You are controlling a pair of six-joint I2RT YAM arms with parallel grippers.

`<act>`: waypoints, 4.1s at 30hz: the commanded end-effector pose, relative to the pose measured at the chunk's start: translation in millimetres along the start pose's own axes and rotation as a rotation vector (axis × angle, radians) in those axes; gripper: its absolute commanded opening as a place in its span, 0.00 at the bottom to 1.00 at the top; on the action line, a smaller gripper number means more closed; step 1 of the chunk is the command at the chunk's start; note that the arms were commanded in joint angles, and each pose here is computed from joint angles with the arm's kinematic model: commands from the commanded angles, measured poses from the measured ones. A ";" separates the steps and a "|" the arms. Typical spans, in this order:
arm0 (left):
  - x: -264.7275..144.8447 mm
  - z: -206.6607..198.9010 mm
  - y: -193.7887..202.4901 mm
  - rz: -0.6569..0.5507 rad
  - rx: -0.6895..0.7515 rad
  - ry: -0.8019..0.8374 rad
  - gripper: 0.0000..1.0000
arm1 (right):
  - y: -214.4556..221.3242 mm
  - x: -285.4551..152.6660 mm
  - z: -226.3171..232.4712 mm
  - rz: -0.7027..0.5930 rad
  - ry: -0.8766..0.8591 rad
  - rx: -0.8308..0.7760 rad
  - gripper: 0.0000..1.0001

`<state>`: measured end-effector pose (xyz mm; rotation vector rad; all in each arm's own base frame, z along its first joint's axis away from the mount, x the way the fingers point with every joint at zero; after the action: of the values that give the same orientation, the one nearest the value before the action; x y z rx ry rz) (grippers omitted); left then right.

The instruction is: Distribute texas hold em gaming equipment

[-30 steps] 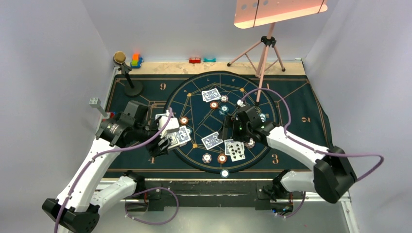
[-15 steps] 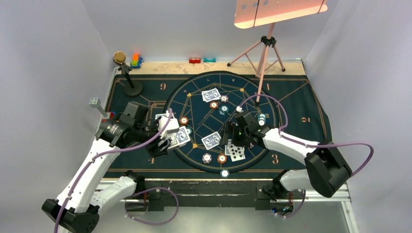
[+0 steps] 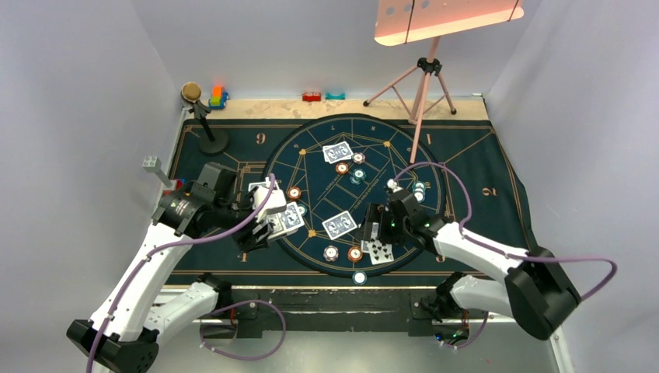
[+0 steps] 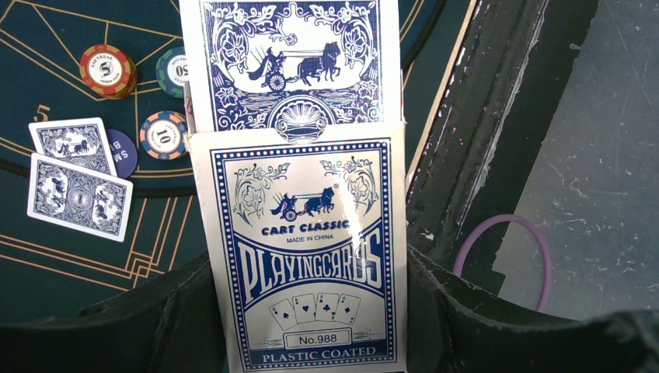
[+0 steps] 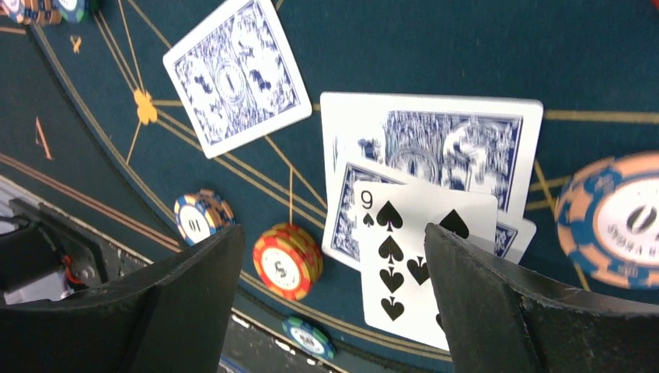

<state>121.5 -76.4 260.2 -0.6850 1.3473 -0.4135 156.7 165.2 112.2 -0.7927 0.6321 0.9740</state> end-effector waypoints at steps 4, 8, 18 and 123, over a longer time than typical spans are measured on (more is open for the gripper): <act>-2.8 0.8 -4.9 -0.034 0.034 -0.009 0.00 | 38.9 -29.6 -26.9 0.138 0.048 0.056 0.90; -2.8 1.1 -5.6 -0.034 0.032 -0.007 0.00 | 16.5 -49.3 -0.1 0.068 0.012 0.000 0.91; -4.6 2.0 -6.4 -0.032 0.035 -0.019 0.00 | -45.4 -13.8 49.7 -0.058 -0.006 -0.072 0.91; -20.8 -6.5 -8.7 -0.043 0.054 -0.062 0.00 | -11.4 91.3 126.9 0.237 -0.117 -0.136 0.92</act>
<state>112.1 -70.7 266.3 -0.6789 1.3177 -0.4112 224.3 322.1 115.0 -0.7548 0.5516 1.3414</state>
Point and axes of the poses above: each gripper's point midway between its finger pads, its own x axis out along the fingers, its own z axis along the line the jaws close on, y = z × x, the point moved 9 cm from there along -x, back along the fingers, and after that the axes turned 11 degrees about x, right-handed, at the moved point
